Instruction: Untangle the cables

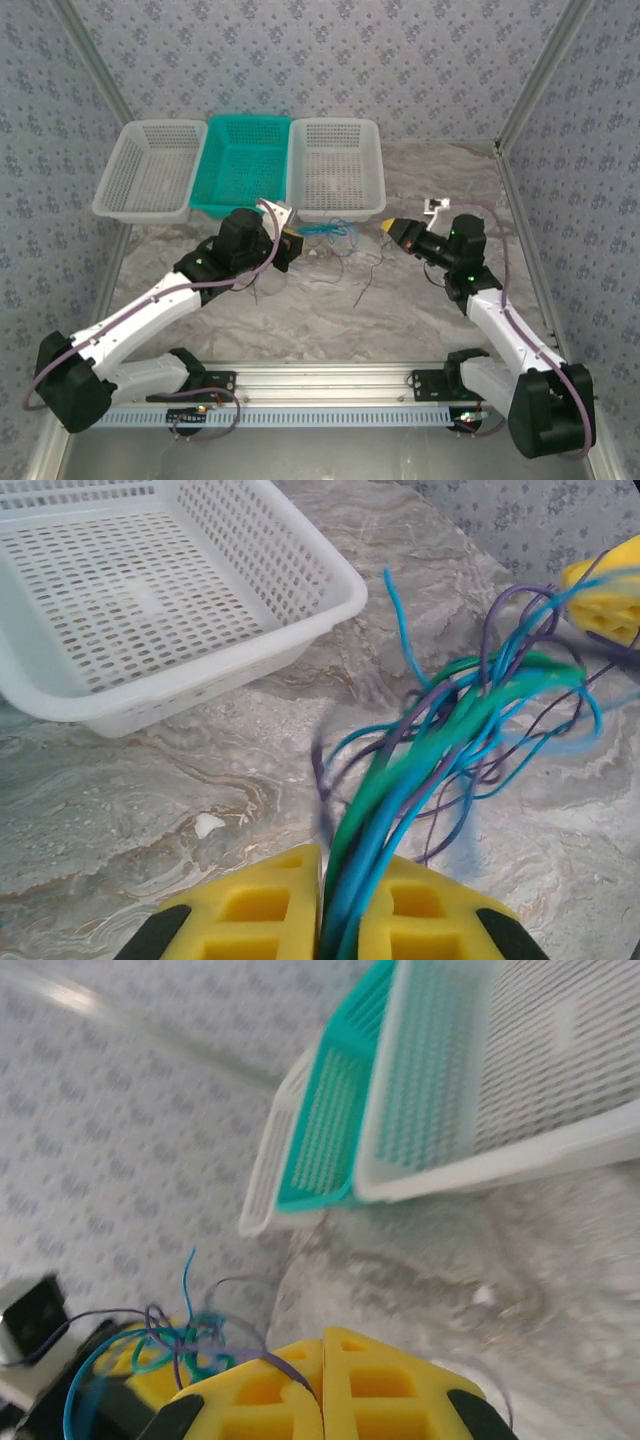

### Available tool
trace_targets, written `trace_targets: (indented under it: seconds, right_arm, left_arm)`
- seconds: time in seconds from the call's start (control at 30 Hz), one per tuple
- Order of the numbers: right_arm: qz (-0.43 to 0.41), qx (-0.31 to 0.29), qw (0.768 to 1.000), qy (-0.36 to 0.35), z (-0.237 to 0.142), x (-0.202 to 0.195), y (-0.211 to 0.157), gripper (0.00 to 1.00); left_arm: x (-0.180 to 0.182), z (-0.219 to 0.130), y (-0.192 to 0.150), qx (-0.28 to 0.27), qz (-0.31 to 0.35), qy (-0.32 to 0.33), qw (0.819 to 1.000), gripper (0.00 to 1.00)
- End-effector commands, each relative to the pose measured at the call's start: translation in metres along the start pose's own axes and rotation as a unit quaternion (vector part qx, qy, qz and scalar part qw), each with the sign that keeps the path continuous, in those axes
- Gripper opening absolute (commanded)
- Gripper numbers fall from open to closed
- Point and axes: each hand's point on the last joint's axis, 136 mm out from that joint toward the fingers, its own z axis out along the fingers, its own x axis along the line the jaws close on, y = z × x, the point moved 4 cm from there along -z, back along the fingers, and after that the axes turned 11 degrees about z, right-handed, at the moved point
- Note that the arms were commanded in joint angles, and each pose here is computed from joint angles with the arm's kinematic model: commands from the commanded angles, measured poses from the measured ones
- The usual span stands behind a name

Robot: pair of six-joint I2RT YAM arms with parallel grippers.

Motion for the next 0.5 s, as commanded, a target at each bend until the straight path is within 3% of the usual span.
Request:
trace_targets:
  seconds: [0.0,0.13,0.23,0.3,0.47]
  right_arm:
    - [0.084,-0.415,0.871,-0.248,-0.1,-0.096,0.11,0.0]
    - [0.093,-0.425,0.864,-0.254,-0.112,-0.1,0.111,0.0]
    - [0.051,-0.383,0.895,-0.222,-0.097,-0.081,0.116,0.0]
    - [0.016,-0.33,0.923,-0.195,-0.08,-0.065,0.115,0.0]
    - [-0.039,-0.256,0.95,-0.173,-0.061,-0.039,0.105,0.0]
  left_arm:
    - [0.109,-0.066,-0.06,0.106,-0.074,0.317,0.94,0.12]
    - [0.111,-0.069,-0.063,0.111,-0.074,0.326,0.936,0.15]
    - [0.107,-0.065,-0.063,0.107,-0.075,0.305,0.943,0.12]
    - [0.096,-0.056,-0.058,0.088,-0.071,0.256,0.96,0.11]
    - [0.068,-0.04,-0.046,0.044,-0.078,0.135,0.987,0.2]
